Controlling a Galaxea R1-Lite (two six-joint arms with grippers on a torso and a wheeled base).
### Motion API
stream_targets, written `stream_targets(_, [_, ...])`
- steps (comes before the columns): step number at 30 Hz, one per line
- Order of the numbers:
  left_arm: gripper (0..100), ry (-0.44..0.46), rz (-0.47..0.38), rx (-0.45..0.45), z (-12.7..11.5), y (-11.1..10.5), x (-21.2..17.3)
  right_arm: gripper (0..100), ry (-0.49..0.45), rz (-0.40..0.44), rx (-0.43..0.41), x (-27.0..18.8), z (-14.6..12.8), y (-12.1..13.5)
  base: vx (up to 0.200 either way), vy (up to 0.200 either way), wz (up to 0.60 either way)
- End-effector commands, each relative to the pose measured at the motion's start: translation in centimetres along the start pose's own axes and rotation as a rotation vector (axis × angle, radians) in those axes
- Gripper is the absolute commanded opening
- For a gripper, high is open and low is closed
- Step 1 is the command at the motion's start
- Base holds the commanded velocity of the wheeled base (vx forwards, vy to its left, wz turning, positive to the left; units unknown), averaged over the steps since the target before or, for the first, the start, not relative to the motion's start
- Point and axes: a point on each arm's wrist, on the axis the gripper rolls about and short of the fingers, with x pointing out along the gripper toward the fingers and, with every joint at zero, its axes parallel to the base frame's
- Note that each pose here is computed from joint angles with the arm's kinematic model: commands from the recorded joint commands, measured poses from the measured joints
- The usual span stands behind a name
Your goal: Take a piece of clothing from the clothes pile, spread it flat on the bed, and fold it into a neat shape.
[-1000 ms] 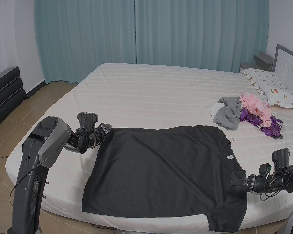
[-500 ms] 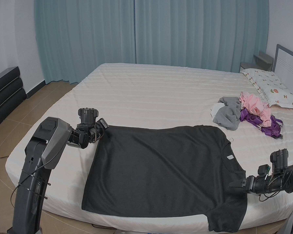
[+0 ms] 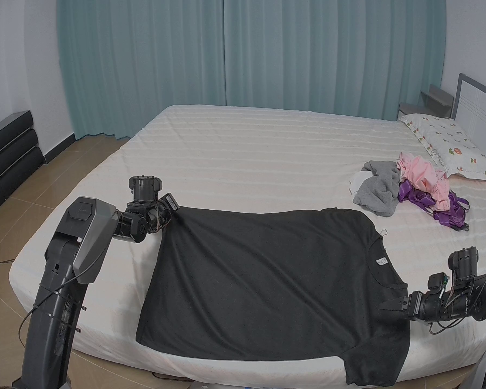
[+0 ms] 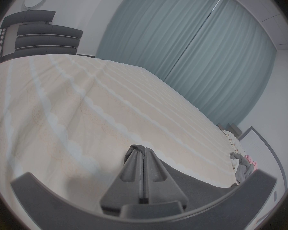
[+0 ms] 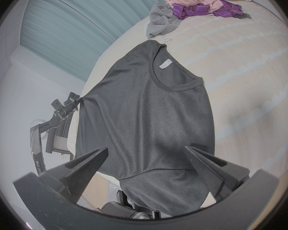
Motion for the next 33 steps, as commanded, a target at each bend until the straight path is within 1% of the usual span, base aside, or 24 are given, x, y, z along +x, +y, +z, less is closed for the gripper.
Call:
stream_targets(1, [0, 0.005, 0.003, 0.000, -0.3, 0.2, 0.2, 100, -0.026, 0.008, -0.010, -0.1, 0.3, 0.1, 0.000, 0.000, 0.00])
stream_targets(3, [0, 0.007, 0.003, 0.000, -0.4, 0.0, 0.1, 100, -0.071, 0.022, -0.014, 0.0, 1.1, 0.3, 0.000, 0.000, 0.00])
stream_targets(6, [0, 0.002, 0.004, 0.001, -0.2, -0.3, -0.1, 100, -0.141, 0.057, 0.016, 0.4, 2.8, 0.8, 0.000, 0.000, 0.00])
stream_targets(8, [0, -0.005, 0.016, 0.003, -0.2, -0.5, -0.1, 100, -0.164, 0.070, 0.049, 1.6, 4.1, 1.0, 0.000, 0.000, 0.00])
stream_targets(9, [0, -0.008, 0.019, 0.003, -0.2, -0.5, -0.2, 100, -0.169, 0.066, 0.049, 2.4, 4.7, 1.1, 0.000, 0.000, 0.00])
stream_targets(11, [0, -0.008, 0.019, 0.003, -0.2, -0.5, -0.2, 100, -0.169, 0.065, 0.048, 2.5, 4.8, 1.1, 0.000, 0.000, 0.00])
stream_targets(12, [0, -0.010, 0.023, 0.002, 0.1, -0.6, -0.4, 100, -0.243, 0.030, 0.039, 4.2, 7.2, 1.2, 0.000, 0.000, 0.00])
stream_targets(13, [0, -0.009, 0.024, 0.002, 0.1, -0.5, -0.3, 100, -0.271, 0.027, 0.033, 4.6, 8.1, 1.4, 0.000, 0.000, 0.00])
stream_targets(16, [0, -0.004, 0.027, 0.000, 0.1, -0.5, -0.4, 100, -0.313, 0.030, 0.020, 6.5, 10.6, 1.5, 0.000, 0.000, 0.00])
stream_targets(20, [0, -0.005, 0.029, -0.001, 0.2, -0.7, -0.5, 100, -0.344, 0.020, 0.009, 10.0, 13.3, 1.1, 0.000, 0.000, 0.00])
stream_targets(22, [0, -0.006, 0.032, -0.003, 0.1, -0.7, -0.5, 100, -0.340, 0.007, 0.012, 11.2, 13.8, 1.1, 0.000, 0.000, 0.00])
stream_targets(23, [0, -0.007, 0.039, -0.002, 0.1, -0.6, -0.5, 100, -0.330, -0.018, 0.025, 12.8, 14.4, 0.7, 0.000, 0.000, 0.00])
stream_targets(25, [0, -0.005, 0.046, -0.002, 0.0, -0.4, -0.5, 100, -0.353, -0.040, 0.037, 14.7, 15.6, 0.9, 0.000, 0.000, 0.00])
stream_targets(26, [0, -0.006, 0.047, -0.003, 0.0, -0.3, -0.5, 100, -0.357, -0.042, 0.036, 14.9, 15.7, 1.0, 0.000, 0.000, 0.00])
stream_targets(29, [0, -0.011, 0.050, -0.007, 0.3, -0.2, -0.6, 100, -0.404, -0.076, 0.039, 17.1, 17.6, 1.0, 0.000, 0.000, 0.00])
stream_targets(33, [0, -0.006, 0.051, -0.011, 0.1, -0.3, -0.6, 100, -0.411, -0.080, 0.038, 18.5, 18.9, 1.2, 0.000, 0.000, 0.00])
